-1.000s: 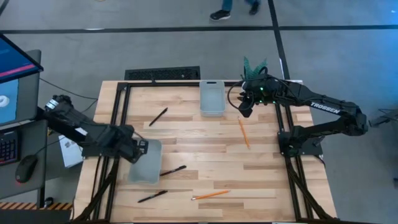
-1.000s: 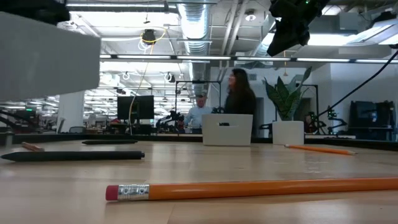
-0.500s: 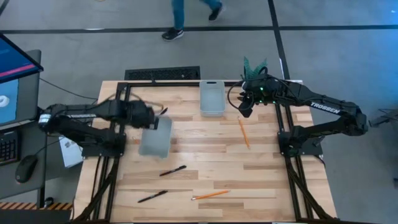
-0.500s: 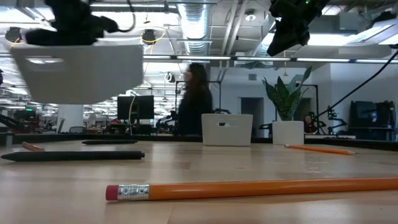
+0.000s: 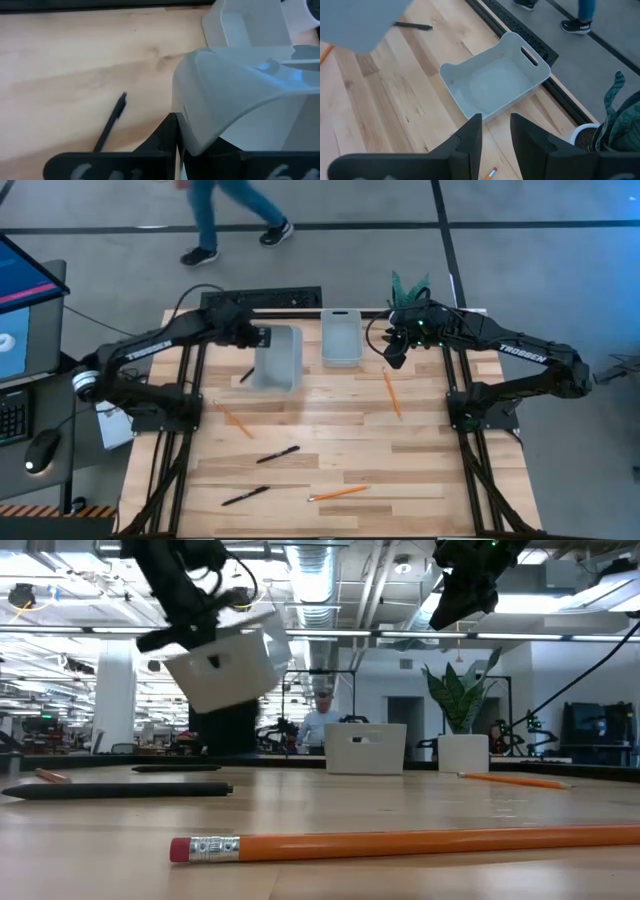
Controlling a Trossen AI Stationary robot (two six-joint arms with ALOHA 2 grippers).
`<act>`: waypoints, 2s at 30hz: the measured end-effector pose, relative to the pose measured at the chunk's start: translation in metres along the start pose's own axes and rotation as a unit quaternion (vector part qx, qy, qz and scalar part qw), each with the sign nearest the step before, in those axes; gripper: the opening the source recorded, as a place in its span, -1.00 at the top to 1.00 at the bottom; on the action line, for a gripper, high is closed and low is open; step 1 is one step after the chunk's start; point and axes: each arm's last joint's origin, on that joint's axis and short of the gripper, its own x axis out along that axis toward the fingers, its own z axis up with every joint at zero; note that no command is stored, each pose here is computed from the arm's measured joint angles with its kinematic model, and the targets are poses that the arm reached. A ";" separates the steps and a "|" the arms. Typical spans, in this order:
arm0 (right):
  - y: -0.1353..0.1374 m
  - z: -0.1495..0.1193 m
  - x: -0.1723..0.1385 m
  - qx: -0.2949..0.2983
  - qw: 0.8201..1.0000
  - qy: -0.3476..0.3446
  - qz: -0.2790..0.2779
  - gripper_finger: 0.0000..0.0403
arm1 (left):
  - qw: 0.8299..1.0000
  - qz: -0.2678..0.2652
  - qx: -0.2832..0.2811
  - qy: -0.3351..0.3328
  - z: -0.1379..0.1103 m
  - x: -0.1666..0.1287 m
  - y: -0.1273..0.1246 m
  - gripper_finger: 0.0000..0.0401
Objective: Sort pens & pencils
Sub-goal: Move the bottom gray bin to the top center of the table
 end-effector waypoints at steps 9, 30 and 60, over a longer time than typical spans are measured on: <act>0.000 -0.001 0.000 -0.001 1.000 0.008 -0.001 0.39 | 0.999 -0.011 -0.034 0.017 0.035 0.068 0.014 0.98; 0.000 -0.005 0.000 0.001 1.000 0.024 -0.002 0.39 | 0.991 0.085 -0.003 0.106 0.096 0.147 0.007 0.98; 0.000 -0.004 0.000 0.015 1.000 0.022 -0.002 0.39 | 0.984 0.113 -0.068 0.118 0.109 0.157 0.039 0.98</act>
